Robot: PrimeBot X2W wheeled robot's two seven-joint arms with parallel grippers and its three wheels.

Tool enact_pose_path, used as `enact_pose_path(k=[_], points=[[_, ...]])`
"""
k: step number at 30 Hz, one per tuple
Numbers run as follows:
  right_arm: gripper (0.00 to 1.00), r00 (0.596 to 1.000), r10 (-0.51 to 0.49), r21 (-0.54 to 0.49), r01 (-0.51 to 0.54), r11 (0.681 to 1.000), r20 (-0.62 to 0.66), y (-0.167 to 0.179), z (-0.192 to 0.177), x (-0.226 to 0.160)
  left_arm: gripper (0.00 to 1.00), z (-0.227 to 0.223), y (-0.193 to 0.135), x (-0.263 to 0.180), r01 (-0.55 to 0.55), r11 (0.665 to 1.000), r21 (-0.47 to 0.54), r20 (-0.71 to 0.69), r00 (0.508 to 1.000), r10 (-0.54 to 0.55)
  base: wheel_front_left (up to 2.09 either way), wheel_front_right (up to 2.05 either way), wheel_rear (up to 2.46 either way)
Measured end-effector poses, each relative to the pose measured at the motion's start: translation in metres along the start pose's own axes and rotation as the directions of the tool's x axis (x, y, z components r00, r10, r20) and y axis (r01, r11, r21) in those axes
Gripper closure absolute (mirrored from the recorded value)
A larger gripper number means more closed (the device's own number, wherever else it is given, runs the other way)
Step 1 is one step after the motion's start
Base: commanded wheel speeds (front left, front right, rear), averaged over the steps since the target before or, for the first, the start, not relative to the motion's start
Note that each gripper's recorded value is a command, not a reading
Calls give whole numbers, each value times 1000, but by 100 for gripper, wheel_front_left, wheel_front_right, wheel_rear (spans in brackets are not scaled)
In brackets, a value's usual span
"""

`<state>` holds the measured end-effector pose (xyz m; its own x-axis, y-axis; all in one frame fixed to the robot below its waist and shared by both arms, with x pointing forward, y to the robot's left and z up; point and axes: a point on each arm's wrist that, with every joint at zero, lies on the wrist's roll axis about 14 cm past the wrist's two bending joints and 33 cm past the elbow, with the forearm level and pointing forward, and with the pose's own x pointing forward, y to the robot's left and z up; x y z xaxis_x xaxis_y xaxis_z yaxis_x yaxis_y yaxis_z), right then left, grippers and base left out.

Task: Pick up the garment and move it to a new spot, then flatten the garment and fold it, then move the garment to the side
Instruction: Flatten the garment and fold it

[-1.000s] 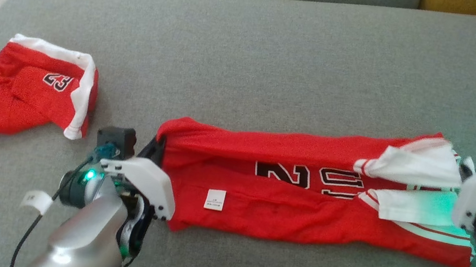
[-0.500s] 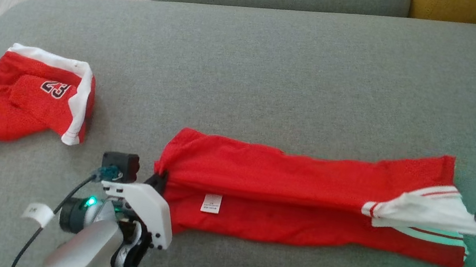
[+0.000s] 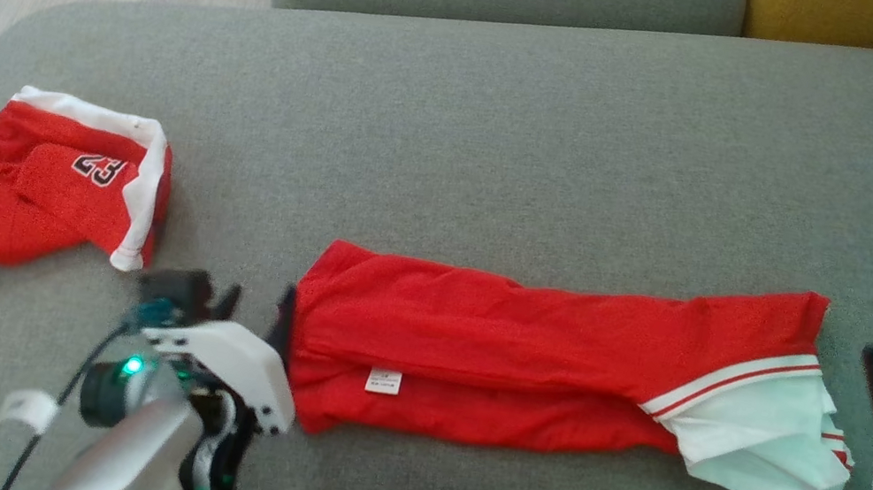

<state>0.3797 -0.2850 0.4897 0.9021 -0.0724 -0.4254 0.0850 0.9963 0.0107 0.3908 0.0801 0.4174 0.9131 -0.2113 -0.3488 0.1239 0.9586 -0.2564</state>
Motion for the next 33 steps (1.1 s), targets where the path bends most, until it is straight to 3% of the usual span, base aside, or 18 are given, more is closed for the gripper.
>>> enact_pose_path(k=[3,4,9,14,16,23,33], points=[[0,980,-21,26,16,1000,198,3,30,-7,0,25,7,-2,-28,998,-59,113,993,35,0,0,0],[0,980,-21,26,16,1000,198,3,30,-7,0,25,7,-2,-28,998,-59,113,993,35,0,0,0],[0,904,-33,76,0,997,426,17,47,-26,0,48,5,-16,-11,993,-121,224,974,38,0,0,0],[0,855,-83,137,14,991,511,16,36,-38,0,70,3,-37,18,990,-138,340,940,30,0,0,0],[0,866,-120,178,37,983,485,12,19,-34,0,61,-4,-46,36,990,-139,344,939,14,0,0,0],[0,914,-115,157,58,986,388,16,-8,-13,0,54,-4,-46,40,995,-90,334,943,-8,0,0,0],[0,991,-128,224,117,967,36,11,-62,47,0,38,-7,-26,65,992,-109,272,962,-34,0,0,0]])
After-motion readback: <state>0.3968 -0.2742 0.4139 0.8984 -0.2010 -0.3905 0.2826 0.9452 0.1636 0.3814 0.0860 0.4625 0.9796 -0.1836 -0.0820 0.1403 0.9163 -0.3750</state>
